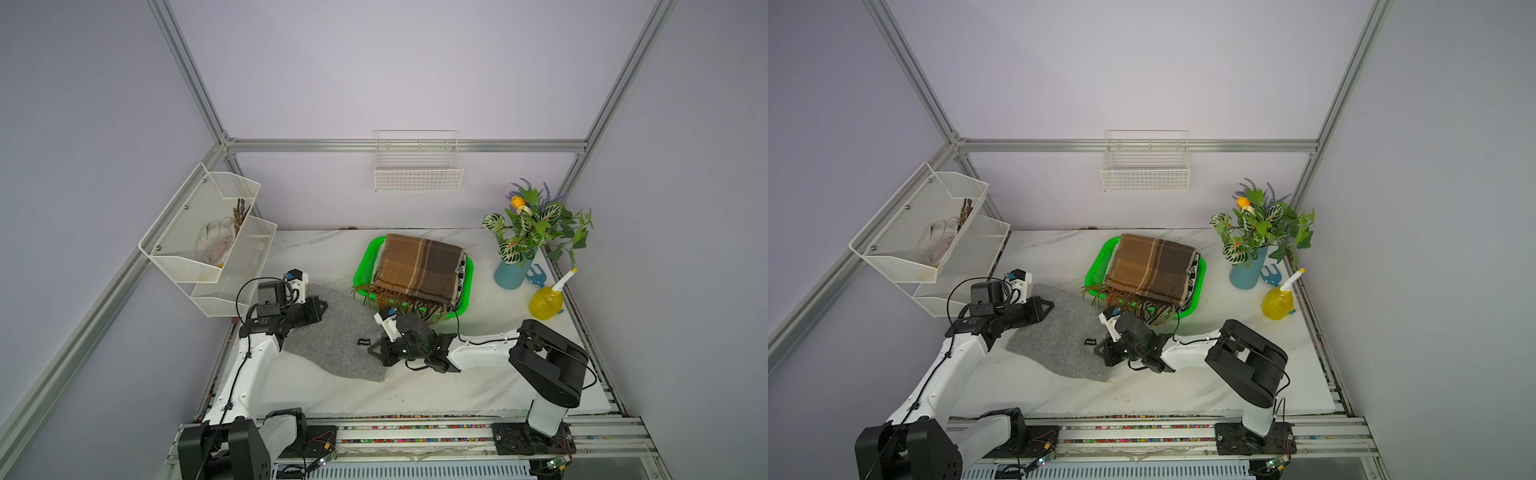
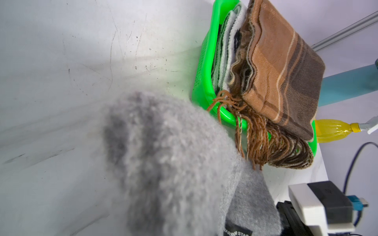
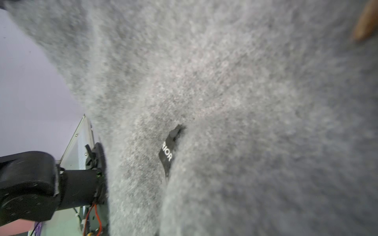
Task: Put the folded scarf in the basket
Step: Pick up the scarf at the center of the board, then place the scarf in the basket.
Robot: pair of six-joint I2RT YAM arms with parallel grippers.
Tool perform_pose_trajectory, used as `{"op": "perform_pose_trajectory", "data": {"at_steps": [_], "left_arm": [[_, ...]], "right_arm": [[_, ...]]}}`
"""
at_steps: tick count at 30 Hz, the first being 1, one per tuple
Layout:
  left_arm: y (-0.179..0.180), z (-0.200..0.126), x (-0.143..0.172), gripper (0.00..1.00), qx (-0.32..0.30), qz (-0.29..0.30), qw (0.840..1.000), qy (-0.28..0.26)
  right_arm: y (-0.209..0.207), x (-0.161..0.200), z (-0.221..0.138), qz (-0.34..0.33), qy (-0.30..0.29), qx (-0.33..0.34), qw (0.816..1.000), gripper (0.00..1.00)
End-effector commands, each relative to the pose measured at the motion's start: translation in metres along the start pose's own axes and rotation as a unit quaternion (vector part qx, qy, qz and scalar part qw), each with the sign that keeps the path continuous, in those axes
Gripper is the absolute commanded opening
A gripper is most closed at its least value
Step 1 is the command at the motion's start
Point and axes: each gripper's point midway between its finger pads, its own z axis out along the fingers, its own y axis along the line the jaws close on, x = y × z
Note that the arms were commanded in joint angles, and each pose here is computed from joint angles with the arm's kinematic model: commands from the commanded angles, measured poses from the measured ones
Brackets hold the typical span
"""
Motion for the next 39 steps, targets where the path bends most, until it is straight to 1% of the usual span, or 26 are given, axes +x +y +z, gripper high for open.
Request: {"op": "perform_pose_trajectory", "data": {"at_steps": [1, 4, 6, 8, 11, 12, 15, 17, 20, 23, 25, 29, 31, 32, 33, 37, 39], "left_arm": [[-0.033, -0.037, -0.029, 0.0, 0.028, 0.039, 0.997, -0.056], [-0.051, -0.057, -0.038, 0.0, 0.049, 0.053, 0.994, -0.083], [-0.061, -0.068, -0.045, 0.0, 0.055, 0.06, 0.992, -0.092], [-0.075, -0.08, -0.053, 0.0, 0.075, 0.066, 0.99, -0.1], [-0.099, -0.1, -0.069, 0.0, 0.101, 0.079, 0.984, -0.126], [-0.107, -0.107, -0.076, 0.0, 0.108, 0.085, 0.982, -0.132], [-0.124, -0.121, -0.09, 0.0, 0.116, 0.097, 0.977, -0.149], [-0.129, -0.12, -0.098, 0.0, 0.125, 0.098, 0.976, -0.151], [-0.139, -0.104, -0.109, 0.0, 0.152, 0.092, 0.974, -0.142], [-0.154, -0.09, -0.125, 0.0, 0.157, 0.104, 0.968, -0.166], [-0.172, -0.077, -0.137, 0.0, 0.178, 0.116, 0.963, -0.166], [-0.201, -0.043, -0.158, 0.0, 0.2, 0.135, 0.958, -0.158], [-0.214, -0.02, -0.168, 0.0, 0.214, 0.14, 0.955, -0.15], [-0.214, 0.002, -0.17, 0.0, 0.215, 0.137, 0.958, -0.135], [-0.216, 0.016, -0.174, 0.0, 0.218, 0.137, 0.958, -0.127], [-0.216, 0.061, -0.191, 0.0, 0.222, 0.131, 0.96, -0.111], [-0.213, 0.083, -0.193, 0.0, 0.224, 0.125, 0.961, -0.101]], "right_arm": [[0.031, -0.019, -0.014, -0.026, -0.019, -0.015, 0.999, 0.0], [0.049, -0.028, -0.021, -0.024, -0.027, -0.037, 0.999, 0.0], [0.058, -0.033, -0.025, -0.034, -0.029, -0.035, 0.998, 0.0], [0.065, -0.042, -0.033, -0.042, -0.037, -0.031, 0.998, 0.0], [0.069, -0.052, -0.049, -0.052, -0.05, -0.016, 0.997, 0.0], [0.078, -0.065, -0.067, -0.06, -0.074, -0.017, 0.995, 0.0], [0.085, -0.082, -0.095, -0.073, -0.11, -0.003, 0.991, 0.0], [0.086, -0.091, -0.109, -0.079, -0.13, 0.005, 0.988, 0.0], [0.076, -0.106, -0.126, -0.079, -0.145, 0.034, 0.986, 0.0], [0.058, -0.118, -0.144, -0.073, -0.156, 0.067, 0.983, 0.0], [0.04, -0.129, -0.16, -0.062, -0.168, 0.083, 0.98, 0.0], [-0.002, -0.144, -0.185, -0.036, -0.183, 0.126, 0.974, 0.0], [-0.025, -0.15, -0.195, -0.025, -0.188, 0.156, 0.969, 0.0], [-0.032, -0.151, -0.197, -0.02, -0.188, 0.158, 0.969, 0.0], [-0.041, -0.153, -0.199, -0.014, -0.186, 0.162, 0.969, 0.0], [-0.078, -0.16, -0.207, 0.012, -0.189, 0.19, 0.963, 0.0], [-0.092, -0.163, -0.207, 0.023, -0.189, 0.195, 0.962, 0.0]]}}
